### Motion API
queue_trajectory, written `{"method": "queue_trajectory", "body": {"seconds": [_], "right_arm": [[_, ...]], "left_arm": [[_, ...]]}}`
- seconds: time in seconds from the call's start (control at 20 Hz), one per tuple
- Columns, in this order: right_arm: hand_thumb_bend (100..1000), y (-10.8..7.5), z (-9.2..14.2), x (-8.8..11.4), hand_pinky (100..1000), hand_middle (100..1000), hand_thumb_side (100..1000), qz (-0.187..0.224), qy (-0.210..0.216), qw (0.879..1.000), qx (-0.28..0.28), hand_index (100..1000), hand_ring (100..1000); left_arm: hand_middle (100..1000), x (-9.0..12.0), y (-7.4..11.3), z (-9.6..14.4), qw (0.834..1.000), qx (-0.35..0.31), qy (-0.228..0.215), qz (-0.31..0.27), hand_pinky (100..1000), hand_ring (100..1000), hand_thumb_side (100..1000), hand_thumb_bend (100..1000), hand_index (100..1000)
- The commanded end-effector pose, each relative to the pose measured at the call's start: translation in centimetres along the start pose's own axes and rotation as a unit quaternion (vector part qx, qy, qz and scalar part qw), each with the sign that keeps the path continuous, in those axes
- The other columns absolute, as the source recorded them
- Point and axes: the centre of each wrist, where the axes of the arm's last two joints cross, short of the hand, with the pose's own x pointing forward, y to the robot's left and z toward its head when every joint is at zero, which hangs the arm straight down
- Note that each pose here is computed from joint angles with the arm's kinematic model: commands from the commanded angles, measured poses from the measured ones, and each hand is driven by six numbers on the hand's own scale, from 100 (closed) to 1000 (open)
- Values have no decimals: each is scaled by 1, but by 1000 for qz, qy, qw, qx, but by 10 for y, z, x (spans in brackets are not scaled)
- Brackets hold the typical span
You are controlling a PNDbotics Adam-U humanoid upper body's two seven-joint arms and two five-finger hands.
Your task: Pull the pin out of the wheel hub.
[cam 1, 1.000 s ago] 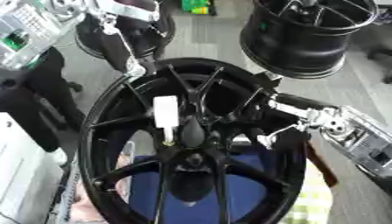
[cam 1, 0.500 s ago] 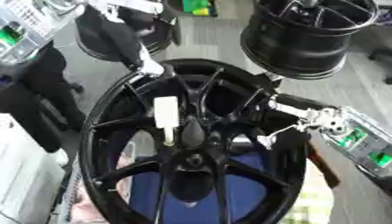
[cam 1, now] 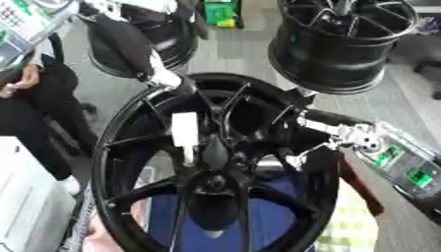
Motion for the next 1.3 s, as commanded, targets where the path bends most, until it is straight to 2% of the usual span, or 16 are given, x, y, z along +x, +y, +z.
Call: {"method": "queue_trajectory", "body": {"seconds": [0.05,0.6,1.3], "right_arm": [[100,-7,4,-2,803,619,196,8,4,1000,-6,711,700],[100,-5,4,-5,804,619,196,6,11,1000,-1,711,700],[100,-9,3,0,804,618,180,21,14,1000,3,712,701]], "left_arm": [[831,0,20,26,999,35,4,-2,880,892,564,413,927],[839,1,27,46,998,56,-2,-2,883,897,559,415,930],[838,-2,21,46,999,49,2,3,884,898,541,418,925]]}}
